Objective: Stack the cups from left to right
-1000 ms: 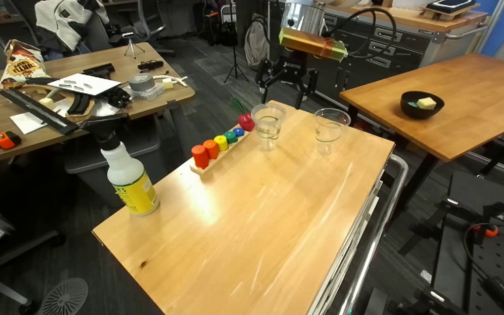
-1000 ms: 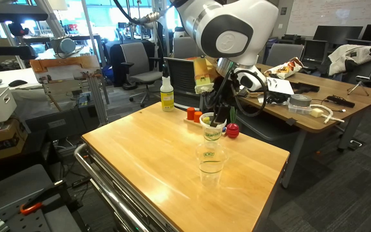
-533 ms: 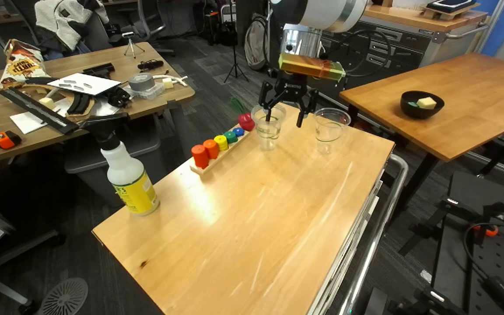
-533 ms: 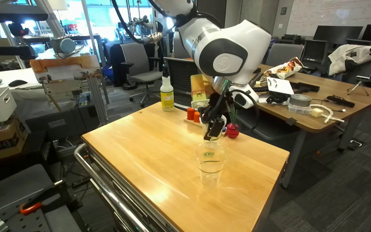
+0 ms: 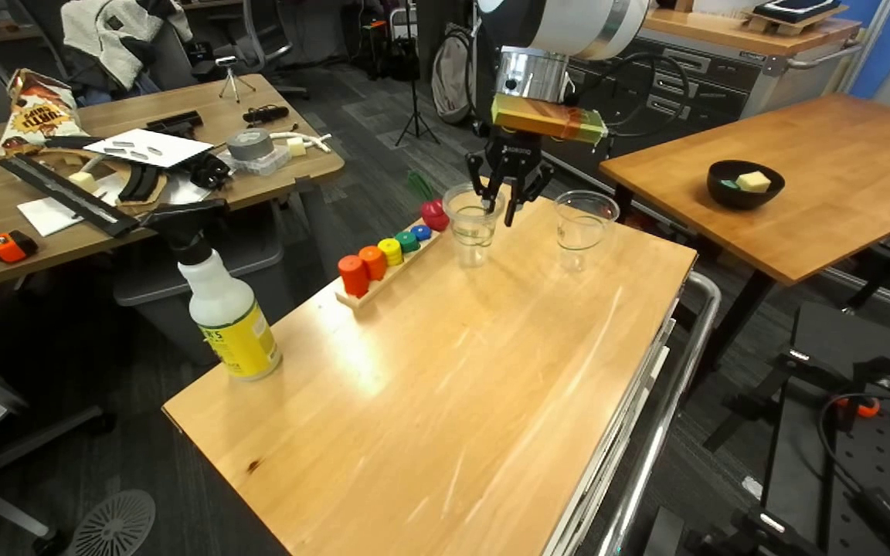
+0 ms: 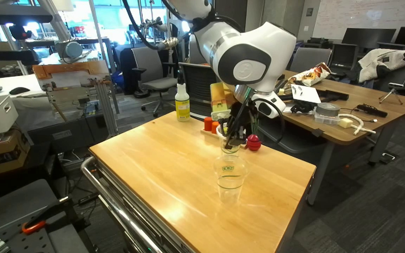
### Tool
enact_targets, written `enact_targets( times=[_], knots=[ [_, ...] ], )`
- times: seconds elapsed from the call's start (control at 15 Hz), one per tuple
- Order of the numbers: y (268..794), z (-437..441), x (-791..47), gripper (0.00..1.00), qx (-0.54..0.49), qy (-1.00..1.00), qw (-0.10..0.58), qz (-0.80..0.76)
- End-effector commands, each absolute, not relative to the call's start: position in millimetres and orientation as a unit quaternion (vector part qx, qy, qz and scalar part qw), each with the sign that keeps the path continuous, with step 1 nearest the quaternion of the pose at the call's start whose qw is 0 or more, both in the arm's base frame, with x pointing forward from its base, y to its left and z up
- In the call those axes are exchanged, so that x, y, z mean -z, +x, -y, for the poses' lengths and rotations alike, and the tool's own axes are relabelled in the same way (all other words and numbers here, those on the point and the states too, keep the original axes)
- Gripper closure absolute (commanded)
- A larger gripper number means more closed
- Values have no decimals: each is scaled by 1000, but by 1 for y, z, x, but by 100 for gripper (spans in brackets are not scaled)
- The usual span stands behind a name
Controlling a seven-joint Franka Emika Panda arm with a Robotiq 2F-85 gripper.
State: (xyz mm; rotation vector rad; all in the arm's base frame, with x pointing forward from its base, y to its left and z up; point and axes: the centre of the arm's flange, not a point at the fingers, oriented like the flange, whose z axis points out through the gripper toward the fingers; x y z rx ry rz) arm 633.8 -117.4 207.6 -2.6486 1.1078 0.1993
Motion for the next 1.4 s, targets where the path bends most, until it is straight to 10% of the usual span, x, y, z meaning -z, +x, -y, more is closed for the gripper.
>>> enact_targets(
  times=[0.0,0.73,1.33],
  knots=[
    [641,113,-209,98,-43,-916,130,-376],
    [620,106,-288,98,-9,-927,150,-342],
    [495,127,-393,98,48,-936,160,-309]
  ],
)
